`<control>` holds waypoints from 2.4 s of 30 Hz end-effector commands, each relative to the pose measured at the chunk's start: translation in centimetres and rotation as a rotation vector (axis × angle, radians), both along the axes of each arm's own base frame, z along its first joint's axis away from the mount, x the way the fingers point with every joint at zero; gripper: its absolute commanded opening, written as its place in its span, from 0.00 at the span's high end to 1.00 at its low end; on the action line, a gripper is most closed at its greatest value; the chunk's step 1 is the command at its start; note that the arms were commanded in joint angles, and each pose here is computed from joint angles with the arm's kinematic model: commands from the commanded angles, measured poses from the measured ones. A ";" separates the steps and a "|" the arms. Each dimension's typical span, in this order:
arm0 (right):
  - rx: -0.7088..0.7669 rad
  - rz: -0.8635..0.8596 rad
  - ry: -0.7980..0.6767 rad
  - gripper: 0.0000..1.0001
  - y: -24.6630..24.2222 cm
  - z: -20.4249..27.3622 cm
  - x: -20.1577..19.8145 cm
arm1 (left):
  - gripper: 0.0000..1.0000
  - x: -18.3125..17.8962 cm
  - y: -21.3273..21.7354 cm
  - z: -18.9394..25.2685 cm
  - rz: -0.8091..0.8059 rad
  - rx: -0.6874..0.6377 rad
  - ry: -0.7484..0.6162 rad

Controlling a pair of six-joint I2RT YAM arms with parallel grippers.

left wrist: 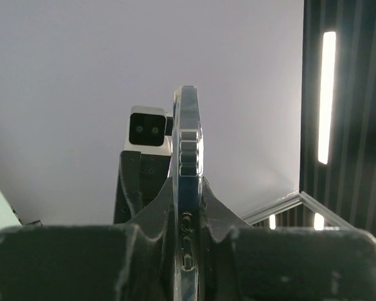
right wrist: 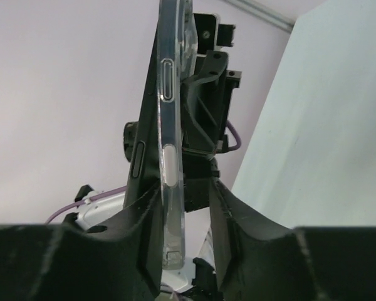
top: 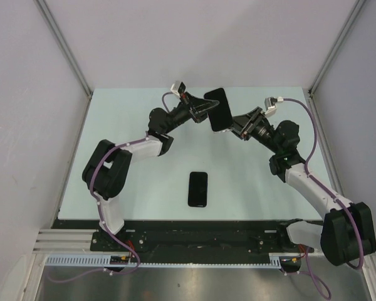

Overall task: Take the phone out of the phone case
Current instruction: Remove the phone case from the phone.

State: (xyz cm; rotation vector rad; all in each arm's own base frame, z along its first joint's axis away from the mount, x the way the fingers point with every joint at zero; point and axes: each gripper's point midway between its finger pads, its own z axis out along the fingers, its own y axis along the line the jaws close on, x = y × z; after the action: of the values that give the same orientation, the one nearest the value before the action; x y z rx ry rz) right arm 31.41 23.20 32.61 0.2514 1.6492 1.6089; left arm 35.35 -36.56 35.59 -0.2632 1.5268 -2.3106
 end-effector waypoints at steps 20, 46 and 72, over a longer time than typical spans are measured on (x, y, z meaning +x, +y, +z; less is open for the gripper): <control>-0.006 -0.104 0.157 1.00 -2.9 -7.6 1.1 | 0.26 -8.2 -3.1 -4.4 -0.299 -0.008 -0.291; -0.993 -0.689 0.481 1.00 -20.7 -19.3 -2.5 | 0.00 -4.0 -2.7 -18.5 -0.105 0.906 -0.190; -1.125 -0.429 0.661 0.77 -18.7 -28.7 -1.4 | 0.04 -9.7 -8.0 -24.3 -0.138 0.960 -0.455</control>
State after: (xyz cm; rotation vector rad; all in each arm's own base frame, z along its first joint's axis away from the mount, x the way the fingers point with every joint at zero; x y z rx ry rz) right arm 29.61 4.21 4.62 0.5199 2.4743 0.0650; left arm 24.55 -43.54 9.54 0.5876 2.2738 -1.2857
